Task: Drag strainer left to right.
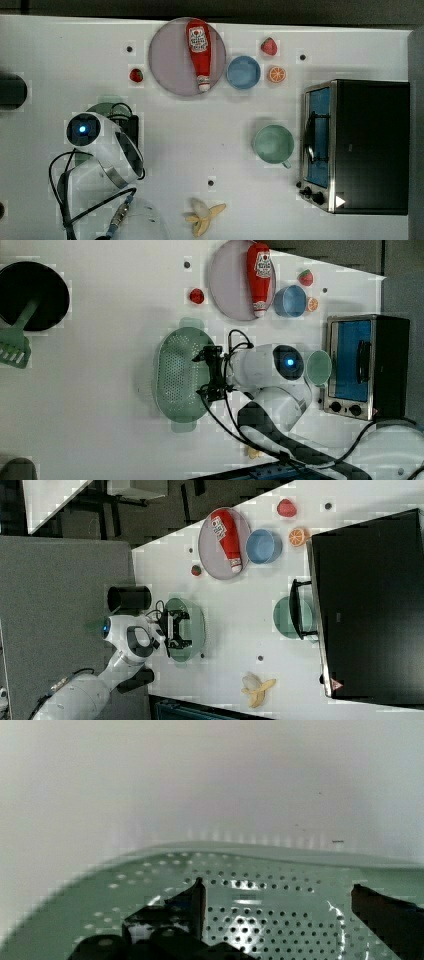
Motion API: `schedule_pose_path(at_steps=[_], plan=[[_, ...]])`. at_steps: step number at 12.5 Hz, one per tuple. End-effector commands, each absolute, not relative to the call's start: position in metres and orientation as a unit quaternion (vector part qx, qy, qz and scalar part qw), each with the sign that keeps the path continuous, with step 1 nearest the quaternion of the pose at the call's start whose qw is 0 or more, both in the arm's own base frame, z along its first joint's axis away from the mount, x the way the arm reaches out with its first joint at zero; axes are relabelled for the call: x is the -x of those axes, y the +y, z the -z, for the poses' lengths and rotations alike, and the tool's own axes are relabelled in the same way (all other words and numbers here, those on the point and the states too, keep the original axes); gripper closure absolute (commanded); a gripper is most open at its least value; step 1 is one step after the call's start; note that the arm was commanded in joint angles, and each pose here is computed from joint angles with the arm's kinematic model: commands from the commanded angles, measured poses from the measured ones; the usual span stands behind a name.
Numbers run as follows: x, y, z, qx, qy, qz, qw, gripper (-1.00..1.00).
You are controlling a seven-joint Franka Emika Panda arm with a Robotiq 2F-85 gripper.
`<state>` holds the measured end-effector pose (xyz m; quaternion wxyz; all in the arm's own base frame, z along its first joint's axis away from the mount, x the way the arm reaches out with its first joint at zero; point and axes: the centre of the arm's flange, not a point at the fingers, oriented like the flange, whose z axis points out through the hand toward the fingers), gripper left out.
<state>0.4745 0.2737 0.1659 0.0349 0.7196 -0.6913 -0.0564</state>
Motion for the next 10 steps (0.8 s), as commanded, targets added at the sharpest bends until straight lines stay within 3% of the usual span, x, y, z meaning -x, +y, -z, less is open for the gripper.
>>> schedule_pose_path(at_steps=[1,10], plan=[[-0.487,0.225,-0.17,-0.723,-0.689,0.039,0.033,-1.0],[-0.494,0.141,-0.168,-0.725,-0.686,0.034,0.049,-1.0]])
